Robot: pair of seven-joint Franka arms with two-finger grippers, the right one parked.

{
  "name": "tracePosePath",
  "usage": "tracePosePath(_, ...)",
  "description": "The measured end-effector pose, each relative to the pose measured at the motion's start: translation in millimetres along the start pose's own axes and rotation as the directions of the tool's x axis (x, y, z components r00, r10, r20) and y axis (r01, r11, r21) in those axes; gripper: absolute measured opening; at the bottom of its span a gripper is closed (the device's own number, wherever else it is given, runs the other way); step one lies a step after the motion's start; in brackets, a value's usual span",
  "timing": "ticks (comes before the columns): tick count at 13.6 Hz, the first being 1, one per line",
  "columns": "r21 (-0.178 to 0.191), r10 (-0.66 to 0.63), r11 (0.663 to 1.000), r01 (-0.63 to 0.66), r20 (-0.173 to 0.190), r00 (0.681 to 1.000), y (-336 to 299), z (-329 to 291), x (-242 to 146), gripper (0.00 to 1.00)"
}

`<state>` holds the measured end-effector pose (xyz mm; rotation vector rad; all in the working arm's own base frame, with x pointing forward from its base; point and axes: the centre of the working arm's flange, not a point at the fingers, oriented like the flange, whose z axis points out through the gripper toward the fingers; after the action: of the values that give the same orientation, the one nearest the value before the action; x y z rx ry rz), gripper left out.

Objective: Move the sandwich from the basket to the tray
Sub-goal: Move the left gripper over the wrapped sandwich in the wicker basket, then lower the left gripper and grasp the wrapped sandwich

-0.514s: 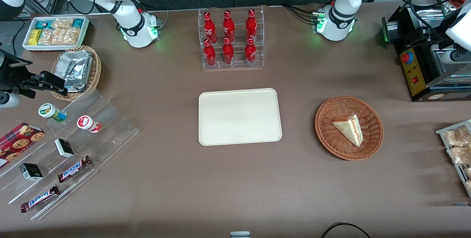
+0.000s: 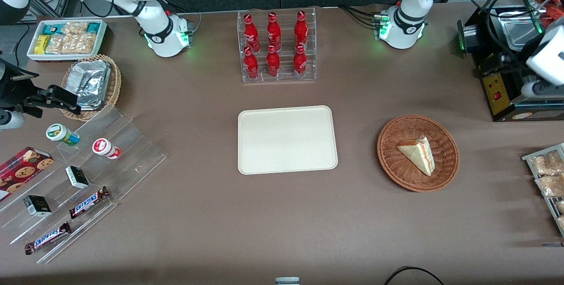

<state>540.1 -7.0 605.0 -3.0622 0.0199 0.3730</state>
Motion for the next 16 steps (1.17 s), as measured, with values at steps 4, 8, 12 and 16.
tracePosePath(4,0.003,-0.127,0.992,0.127,0.008,0.992,6,70,39,1.0)
tracePosePath(8,0.002,-0.307,0.952,0.307,-0.037,0.951,29,157,58,1.0)
tracePosePath(12,0.006,-0.423,0.905,0.425,-0.092,0.901,56,222,56,1.0)
tracePosePath(16,-0.096,-0.516,0.857,0.507,-0.144,0.845,56,245,56,1.0)
